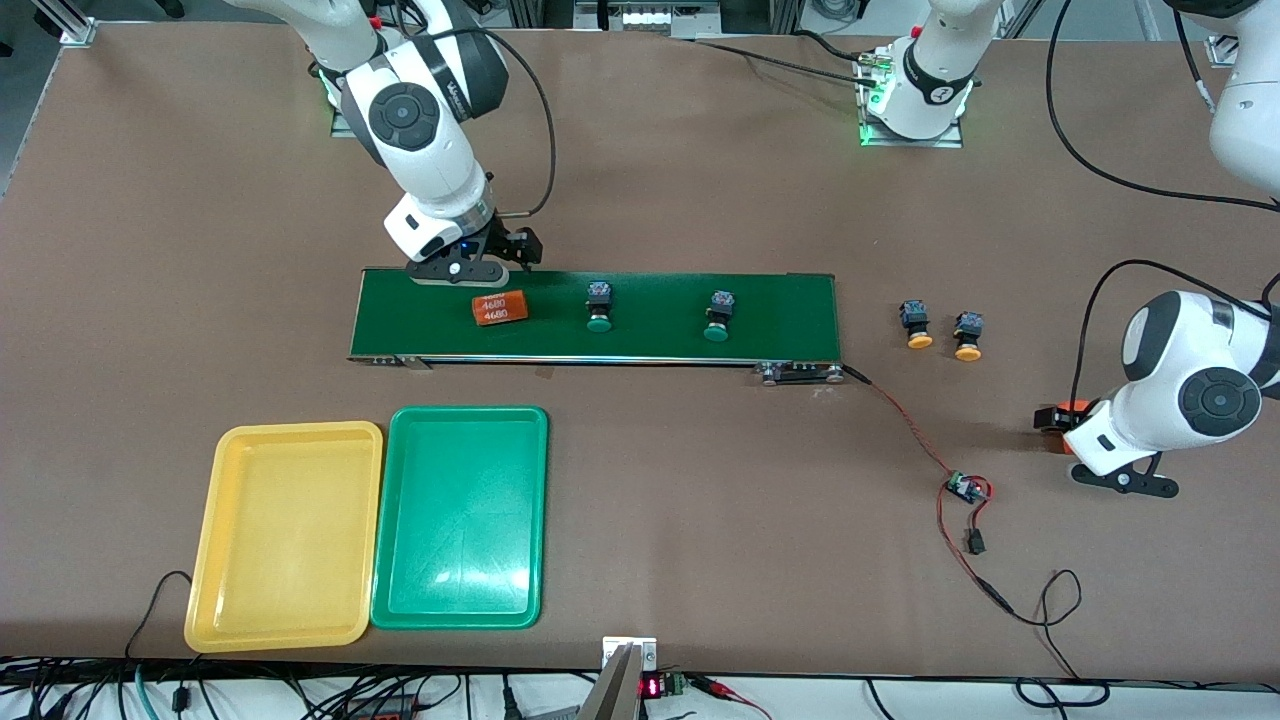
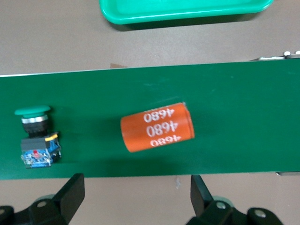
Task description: Sort buttons by color to trays
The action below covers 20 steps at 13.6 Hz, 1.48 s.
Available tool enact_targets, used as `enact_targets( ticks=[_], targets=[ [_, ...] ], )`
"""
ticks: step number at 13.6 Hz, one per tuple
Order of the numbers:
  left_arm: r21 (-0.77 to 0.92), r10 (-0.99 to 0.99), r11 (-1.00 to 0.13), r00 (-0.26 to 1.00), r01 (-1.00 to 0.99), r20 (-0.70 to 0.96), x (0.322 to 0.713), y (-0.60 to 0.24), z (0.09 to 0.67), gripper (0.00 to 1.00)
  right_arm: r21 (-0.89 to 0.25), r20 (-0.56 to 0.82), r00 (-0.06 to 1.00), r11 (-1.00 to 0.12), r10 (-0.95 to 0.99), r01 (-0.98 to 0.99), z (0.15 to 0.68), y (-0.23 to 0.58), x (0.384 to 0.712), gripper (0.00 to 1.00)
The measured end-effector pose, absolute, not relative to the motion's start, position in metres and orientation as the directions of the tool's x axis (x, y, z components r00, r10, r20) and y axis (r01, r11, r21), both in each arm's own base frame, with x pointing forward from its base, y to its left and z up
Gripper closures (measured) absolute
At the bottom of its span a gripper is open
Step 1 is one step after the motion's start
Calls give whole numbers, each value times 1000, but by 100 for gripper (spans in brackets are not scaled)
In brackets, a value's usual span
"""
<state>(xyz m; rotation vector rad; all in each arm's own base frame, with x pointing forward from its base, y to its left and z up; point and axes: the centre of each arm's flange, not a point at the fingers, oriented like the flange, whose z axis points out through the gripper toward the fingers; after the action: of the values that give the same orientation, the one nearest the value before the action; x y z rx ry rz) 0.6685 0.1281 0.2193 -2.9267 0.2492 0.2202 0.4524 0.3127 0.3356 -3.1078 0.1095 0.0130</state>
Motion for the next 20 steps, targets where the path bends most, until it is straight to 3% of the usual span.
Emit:
enact_targets(
  ticks=[3, 4, 5, 8, 9, 12, 16, 20],
  targets=[
    [-165, -142, -972, 977, -168, -157, 663, 141, 191, 0, -29, -11, 996, -995, -94, -94, 327, 323, 465, 0],
    [-159, -139, -974, 978, -163, -157, 660, 146, 182, 7, -27, -12, 996, -995, -93, -94, 323, 327, 469, 0],
    [-153, -139, -974, 977, -164, -161, 658, 148, 174, 7, -25, -15, 995, -995, -98, -98, 319, 332, 471, 0],
    [-139, -193, -966, 966, -218, -172, 657, 146, 170, 44, -22, -17, 991, -991, -131, -132, 309, 350, 476, 0],
    [-137, -208, -963, 963, -232, -172, 658, 145, 171, 50, -23, -16, 990, -990, -137, -138, 308, 353, 478, 0],
    [-120, -261, -950, 945, -288, -198, 661, 125, 186, 50, -25, -13, 988, -988, -155, -155, 307, 358, 481, 0],
    [-52, -378, -913, 885, -406, -271, 661, 32, 242, 50, -17, -20, 988, -988, -156, -156, 293, 369, 479, 0],
    [85, -646, -757, 725, -647, -239, 649, -66, 281, 50, 0, -34, 989, -990, -142, -142, 271, 382, 476, 0]
  ],
)
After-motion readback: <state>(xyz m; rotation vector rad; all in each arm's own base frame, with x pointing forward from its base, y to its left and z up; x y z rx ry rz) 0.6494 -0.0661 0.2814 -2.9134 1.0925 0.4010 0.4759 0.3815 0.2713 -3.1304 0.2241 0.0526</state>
